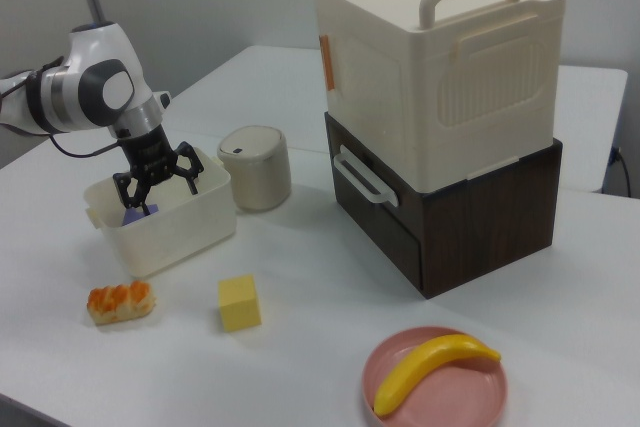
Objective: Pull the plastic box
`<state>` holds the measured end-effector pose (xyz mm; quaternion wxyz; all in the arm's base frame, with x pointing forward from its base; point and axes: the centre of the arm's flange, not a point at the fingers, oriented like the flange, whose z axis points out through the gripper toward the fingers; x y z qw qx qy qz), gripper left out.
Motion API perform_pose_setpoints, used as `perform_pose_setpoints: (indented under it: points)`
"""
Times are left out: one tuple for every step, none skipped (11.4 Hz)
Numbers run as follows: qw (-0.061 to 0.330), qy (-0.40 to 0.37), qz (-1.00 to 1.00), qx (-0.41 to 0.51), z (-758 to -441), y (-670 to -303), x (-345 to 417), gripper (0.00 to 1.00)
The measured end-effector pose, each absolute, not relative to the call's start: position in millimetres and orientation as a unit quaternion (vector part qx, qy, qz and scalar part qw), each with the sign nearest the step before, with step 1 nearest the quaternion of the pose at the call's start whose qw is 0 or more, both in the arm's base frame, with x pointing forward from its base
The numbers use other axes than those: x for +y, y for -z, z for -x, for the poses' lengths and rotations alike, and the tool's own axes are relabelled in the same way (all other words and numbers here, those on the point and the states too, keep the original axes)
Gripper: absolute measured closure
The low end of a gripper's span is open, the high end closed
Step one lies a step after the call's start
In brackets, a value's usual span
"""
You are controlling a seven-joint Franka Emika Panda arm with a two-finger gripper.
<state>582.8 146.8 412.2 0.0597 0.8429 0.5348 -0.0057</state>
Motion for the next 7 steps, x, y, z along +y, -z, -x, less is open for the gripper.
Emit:
perform_pose_setpoints:
  points:
    - [0.06,0.005,-0.843,0.534,-583,-413,146,0.0]
    - [0.061,0.001,-0.85,0.524,-584,-417,146,0.0]
    - [0.063,-0.014,-0.868,0.493,-588,-428,149,0.0]
    - [0.064,-0.036,-0.891,0.447,-594,-447,153,0.0]
    - [0.056,-0.066,-0.919,0.384,-600,-471,160,0.0]
    - [0.042,-0.092,-0.943,0.317,-603,-493,166,0.0]
    - [0.031,-0.109,-0.962,0.248,-604,-510,166,0.0]
